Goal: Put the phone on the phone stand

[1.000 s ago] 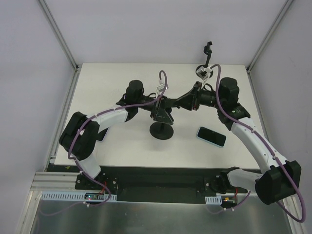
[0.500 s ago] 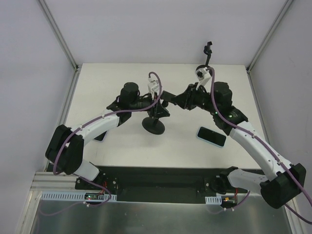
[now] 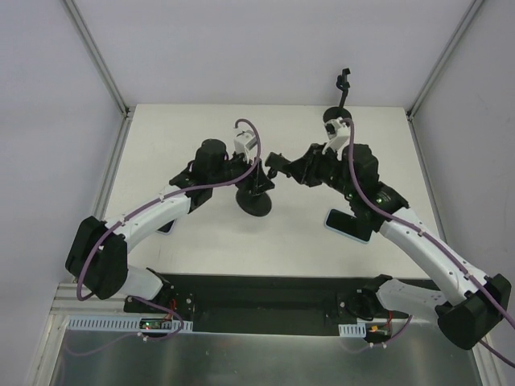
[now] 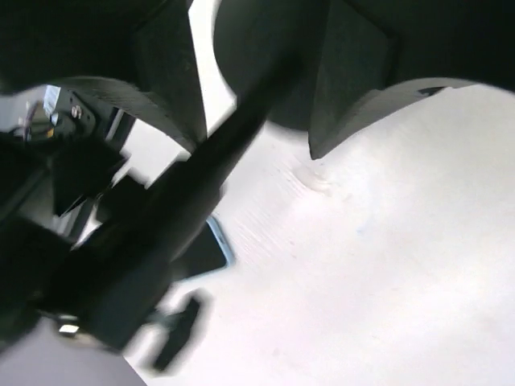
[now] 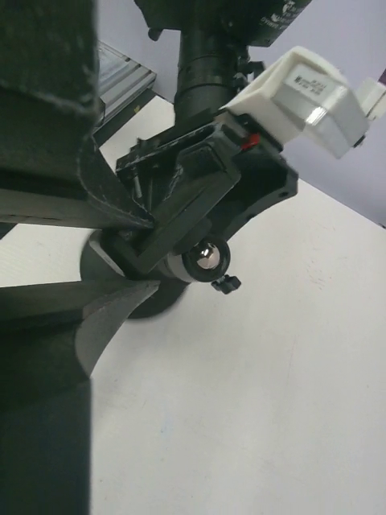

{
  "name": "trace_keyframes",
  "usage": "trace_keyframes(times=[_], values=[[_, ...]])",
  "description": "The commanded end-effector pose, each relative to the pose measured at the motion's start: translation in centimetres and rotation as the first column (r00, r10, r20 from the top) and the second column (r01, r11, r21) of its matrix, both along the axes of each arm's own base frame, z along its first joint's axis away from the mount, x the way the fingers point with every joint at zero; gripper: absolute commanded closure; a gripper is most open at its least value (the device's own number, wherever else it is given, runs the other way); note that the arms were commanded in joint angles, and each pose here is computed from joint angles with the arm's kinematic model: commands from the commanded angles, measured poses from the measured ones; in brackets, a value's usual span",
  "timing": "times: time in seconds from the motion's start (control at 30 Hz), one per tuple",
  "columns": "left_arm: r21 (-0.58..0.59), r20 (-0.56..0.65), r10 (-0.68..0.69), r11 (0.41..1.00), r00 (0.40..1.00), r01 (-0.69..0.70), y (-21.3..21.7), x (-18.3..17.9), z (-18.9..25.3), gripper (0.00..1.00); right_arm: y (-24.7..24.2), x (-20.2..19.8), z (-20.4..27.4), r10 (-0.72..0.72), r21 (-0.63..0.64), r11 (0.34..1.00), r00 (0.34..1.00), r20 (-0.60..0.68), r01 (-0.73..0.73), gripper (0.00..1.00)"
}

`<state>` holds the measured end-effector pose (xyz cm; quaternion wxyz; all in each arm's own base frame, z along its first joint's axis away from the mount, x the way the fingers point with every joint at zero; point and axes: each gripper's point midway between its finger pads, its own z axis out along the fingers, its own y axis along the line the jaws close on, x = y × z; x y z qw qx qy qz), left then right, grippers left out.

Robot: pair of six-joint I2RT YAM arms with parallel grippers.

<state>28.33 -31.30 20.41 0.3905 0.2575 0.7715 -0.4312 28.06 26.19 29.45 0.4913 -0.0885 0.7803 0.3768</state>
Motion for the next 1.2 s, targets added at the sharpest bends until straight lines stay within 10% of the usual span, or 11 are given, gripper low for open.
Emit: trace_keyframes(times=[0.0, 0.43, 1.17], values=[[-0.051, 0.034, 0.128, 0.991, 0.991, -0.126, 1.6, 2.6, 3.1, 0.41, -3.2, -0.2, 3.8, -0.04, 0.091, 0.995, 0.997, 0.072, 0.033, 1.0], [0.044, 0.196, 0.12, 0.99, 0.973, -0.131, -0.2, 1.0, 2.6, 0.35, -6.4, 0.7, 2.4, -0.276, 0.232, 0.92, 0.942, -0.19, 0.316, 1.0], [-0.079, 0.235, 0.036, 0.997, 0.971, -0.018, -3.3, -1.2, 4.6, 0.39, -2.9, 1.5, 1.7, -0.347, 0.321, 0.845, 0.896, -0.279, 0.427, 0.99]])
